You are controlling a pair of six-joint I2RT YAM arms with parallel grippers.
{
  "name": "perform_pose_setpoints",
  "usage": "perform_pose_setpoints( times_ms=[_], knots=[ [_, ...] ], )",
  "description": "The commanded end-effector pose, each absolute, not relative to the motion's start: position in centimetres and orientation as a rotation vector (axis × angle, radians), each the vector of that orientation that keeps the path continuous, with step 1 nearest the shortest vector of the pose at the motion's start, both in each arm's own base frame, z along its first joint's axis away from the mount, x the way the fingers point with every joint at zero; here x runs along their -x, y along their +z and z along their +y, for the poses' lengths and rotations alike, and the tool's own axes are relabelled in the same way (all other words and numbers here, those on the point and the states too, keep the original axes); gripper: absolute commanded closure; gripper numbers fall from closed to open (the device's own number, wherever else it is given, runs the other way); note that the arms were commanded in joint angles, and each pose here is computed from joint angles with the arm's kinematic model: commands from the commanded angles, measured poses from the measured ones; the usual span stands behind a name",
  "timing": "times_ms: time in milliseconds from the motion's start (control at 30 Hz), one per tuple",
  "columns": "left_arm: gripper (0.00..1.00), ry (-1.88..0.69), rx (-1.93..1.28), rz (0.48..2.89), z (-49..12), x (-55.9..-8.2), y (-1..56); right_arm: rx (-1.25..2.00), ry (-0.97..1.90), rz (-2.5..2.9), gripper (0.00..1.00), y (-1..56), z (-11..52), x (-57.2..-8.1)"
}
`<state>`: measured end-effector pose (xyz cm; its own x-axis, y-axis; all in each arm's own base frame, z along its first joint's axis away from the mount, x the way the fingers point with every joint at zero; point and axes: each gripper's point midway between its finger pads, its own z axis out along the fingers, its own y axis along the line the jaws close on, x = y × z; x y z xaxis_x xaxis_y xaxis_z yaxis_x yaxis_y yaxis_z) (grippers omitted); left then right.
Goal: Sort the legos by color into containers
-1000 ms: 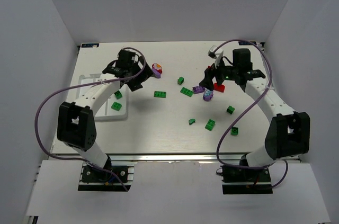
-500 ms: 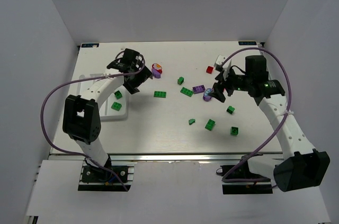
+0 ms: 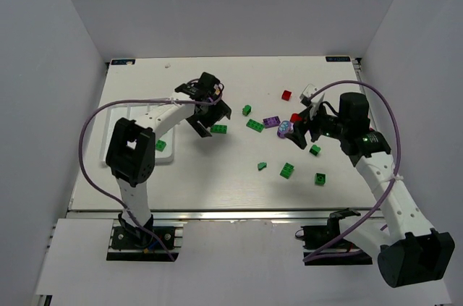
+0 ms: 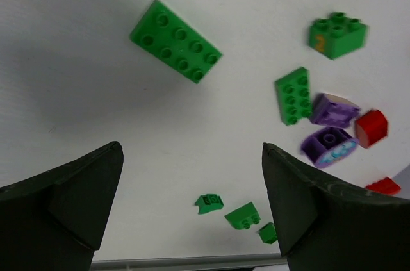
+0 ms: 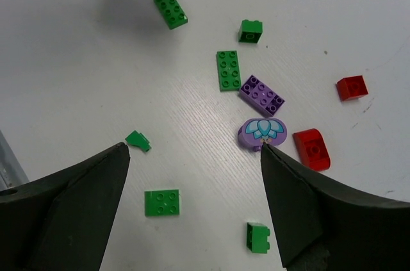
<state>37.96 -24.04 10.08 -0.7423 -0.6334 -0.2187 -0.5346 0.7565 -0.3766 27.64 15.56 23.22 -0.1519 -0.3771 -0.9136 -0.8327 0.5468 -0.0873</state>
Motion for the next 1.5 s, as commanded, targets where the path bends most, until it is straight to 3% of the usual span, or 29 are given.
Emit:
perform_pose_setpoints(
  times_ms=[0,500,800,1067,1333,1467],
  knots=[
    [0.02,-0.396,1.056,2.66,-24.4,-36.7,7.4,0.992,0.533,1.664,0.12,25.1,15.7,-27.6],
    [0.03,-0.272,1.251,2.611,-25.6,-41.4,3.6,0.993,0.52,1.7,0.12,23.5,15.2,-27.5],
    [0.06,-0.093,1.296,2.657,-23.7,-40.7,2.0,0.971,0.52,1.681,0.12,23.9,15.1,-27.5],
    [0.14,0.162,1.275,2.736,-20.6,-39.7,1.1,0.932,0.546,1.629,0.12,25.2,15.4,-26.7],
    [0.2,0.231,1.291,2.746,-19.1,-40.1,-0.2,0.927,0.552,1.594,0.12,25.3,15.3,-25.8],
    [0.28,0.219,1.294,2.745,-19.1,-39.9,-0.4,0.93,0.547,1.589,0.12,25.0,15.3,-25.6]
  ],
)
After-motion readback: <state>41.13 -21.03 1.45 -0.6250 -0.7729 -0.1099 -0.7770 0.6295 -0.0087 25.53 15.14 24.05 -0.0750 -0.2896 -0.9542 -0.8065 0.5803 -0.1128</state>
